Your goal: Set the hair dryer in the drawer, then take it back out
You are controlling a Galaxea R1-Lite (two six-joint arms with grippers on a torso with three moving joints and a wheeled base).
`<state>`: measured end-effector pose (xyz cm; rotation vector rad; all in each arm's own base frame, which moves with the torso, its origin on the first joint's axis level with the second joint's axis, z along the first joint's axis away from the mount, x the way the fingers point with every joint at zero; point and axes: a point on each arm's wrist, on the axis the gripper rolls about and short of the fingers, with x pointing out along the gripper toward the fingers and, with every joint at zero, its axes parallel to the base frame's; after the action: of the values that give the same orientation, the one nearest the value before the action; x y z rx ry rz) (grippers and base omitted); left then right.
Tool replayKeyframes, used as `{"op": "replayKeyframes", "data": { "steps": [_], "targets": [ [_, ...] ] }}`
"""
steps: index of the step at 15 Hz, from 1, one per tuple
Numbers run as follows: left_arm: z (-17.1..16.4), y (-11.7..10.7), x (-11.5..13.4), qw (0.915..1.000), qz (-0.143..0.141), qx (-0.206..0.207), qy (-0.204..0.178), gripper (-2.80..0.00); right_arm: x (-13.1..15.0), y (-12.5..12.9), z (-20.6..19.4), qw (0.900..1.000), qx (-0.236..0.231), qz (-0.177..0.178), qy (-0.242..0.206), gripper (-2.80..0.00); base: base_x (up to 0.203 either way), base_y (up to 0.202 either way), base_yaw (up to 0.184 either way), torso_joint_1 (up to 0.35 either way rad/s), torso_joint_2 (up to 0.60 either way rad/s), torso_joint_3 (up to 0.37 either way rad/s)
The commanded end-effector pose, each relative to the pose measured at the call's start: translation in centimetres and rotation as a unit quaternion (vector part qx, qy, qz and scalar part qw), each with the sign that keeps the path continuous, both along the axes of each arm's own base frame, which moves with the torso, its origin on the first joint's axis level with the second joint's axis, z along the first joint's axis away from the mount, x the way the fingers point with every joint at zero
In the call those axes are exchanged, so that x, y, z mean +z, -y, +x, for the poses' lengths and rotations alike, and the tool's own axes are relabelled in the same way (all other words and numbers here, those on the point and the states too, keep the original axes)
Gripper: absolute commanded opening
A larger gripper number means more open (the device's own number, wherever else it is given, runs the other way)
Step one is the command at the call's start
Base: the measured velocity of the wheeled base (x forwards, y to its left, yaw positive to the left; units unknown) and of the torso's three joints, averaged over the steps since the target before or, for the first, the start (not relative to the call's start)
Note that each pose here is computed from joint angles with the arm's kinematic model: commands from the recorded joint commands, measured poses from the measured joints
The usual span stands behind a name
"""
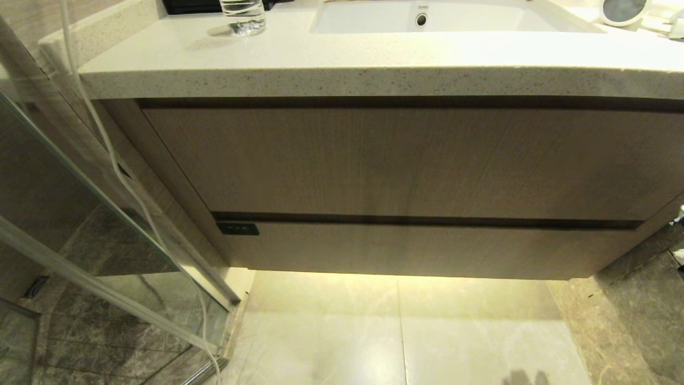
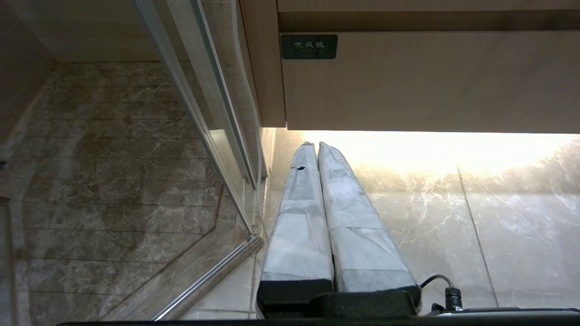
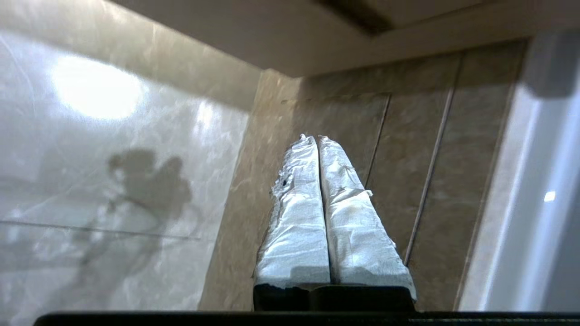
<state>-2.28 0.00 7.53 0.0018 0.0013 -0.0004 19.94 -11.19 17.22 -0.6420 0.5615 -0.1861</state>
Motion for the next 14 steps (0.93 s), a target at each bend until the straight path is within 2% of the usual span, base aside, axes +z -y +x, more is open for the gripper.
{"op": "replayKeyframes", "data": {
  "steps": [1, 3, 4, 7, 10, 12, 14],
  "targets": [
    [0.0, 0.0, 0.0, 1.0, 0.0, 0.0, 0.0, -2.8, 3.0, -2.4, -2.8, 0.998, -0.007, -0.026, 0.05, -2.8, 0.0, 0.0, 0.0, 0.0, 0.0, 0.0],
    [0.0, 0.0, 0.0, 1.0, 0.0, 0.0, 0.0, -2.8, 3.6, -4.8, -5.3, 0.997, -0.032, -0.022, 0.068, -2.8, 0.0, 0.0, 0.0, 0.0, 0.0, 0.0],
    [0.0, 0.0, 0.0, 1.0, 0.0, 0.0, 0.0, -2.8, 3.0, -6.0, -6.9, 0.996, -0.04, -0.009, 0.077, -2.8, 0.0, 0.0, 0.0, 0.0, 0.0, 0.0],
    [0.0, 0.0, 0.0, 1.0, 0.0, 0.0, 0.0, -2.8, -0.4, -8.9, -12.4, 0.989, -0.051, 0.056, 0.128, -2.8, 0.0, 0.0, 0.0, 0.0, 0.0, 0.0],
    [0.0, 0.0, 0.0, 1.0, 0.0, 0.0, 0.0, -2.8, -4.6, -10.2, -17.1, 0.973, -0.072, 0.114, 0.185, -2.8, 0.0, 0.0, 0.0, 0.0, 0.0, 0.0],
    [0.0, 0.0, 0.0, 1.0, 0.0, 0.0, 0.0, -2.8, -6.5, -10.6, -18.9, 0.965, -0.048, 0.147, 0.212, -2.8, 0.0, 0.0, 0.0, 0.0, 0.0, 0.0],
    [0.0, 0.0, 0.0, 1.0, 0.0, 0.0, 0.0, -2.8, -7.6, -10.9, -20.2, 0.949, 0.028, 0.203, 0.238, -2.8, 0.0, 0.0, 0.0, 0.0, 0.0, 0.0]
  ]
}}
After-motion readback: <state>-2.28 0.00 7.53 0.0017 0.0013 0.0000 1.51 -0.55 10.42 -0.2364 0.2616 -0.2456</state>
